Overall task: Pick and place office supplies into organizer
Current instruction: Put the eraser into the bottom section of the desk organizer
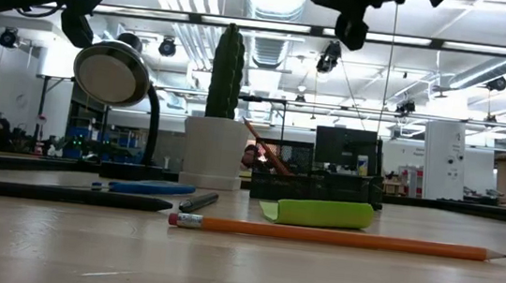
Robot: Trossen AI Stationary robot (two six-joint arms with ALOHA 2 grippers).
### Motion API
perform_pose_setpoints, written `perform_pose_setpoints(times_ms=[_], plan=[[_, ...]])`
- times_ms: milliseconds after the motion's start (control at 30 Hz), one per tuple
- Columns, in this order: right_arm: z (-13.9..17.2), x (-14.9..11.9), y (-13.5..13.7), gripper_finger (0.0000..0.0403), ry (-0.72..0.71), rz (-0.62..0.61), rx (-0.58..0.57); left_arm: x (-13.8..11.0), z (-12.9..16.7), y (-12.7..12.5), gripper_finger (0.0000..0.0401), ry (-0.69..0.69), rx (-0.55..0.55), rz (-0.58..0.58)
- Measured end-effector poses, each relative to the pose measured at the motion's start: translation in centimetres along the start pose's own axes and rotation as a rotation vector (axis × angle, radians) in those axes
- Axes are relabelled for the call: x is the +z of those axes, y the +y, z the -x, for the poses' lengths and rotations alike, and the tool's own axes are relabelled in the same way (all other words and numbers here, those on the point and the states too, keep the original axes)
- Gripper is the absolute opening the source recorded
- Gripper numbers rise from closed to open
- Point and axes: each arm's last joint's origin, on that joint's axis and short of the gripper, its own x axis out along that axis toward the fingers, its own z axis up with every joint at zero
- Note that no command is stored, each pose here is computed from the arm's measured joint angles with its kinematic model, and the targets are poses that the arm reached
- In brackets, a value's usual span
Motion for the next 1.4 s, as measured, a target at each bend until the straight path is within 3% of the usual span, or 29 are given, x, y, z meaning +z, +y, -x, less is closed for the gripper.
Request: perform_pose_setpoints(times_ms=[200, 667, 867, 1133, 1400], plan=[[-0.9, -1.8, 1.4, 0.0079, 0.094, -0.261, -0.031, 0.0, 0.0, 0.0, 0.013, 0.0, 0.0, 0.0], [-2.0, -7.4, 5.4, 0.0079, 0.306, -0.695, -0.247, 0.0, 0.0, 0.0, 0.013, 0.0, 0.001, -0.001], [-1.6, -10.5, 7.1, 0.0079, 0.406, -0.904, -0.415, 0.0, 0.0, 0.0, 0.013, 0.001, 0.001, -0.001], [-0.5, -14.4, 10.1, 0.0079, 0.527, -1.068, -0.579, 0.0, 0.0, 0.0, 0.013, 0.002, 0.002, -0.002], [0.5, -17.9, 12.3, 0.0079, 0.462, -1.123, -0.725, -0.1, 0.0, 0.0, 0.013, 0.008, 0.004, -0.003]])
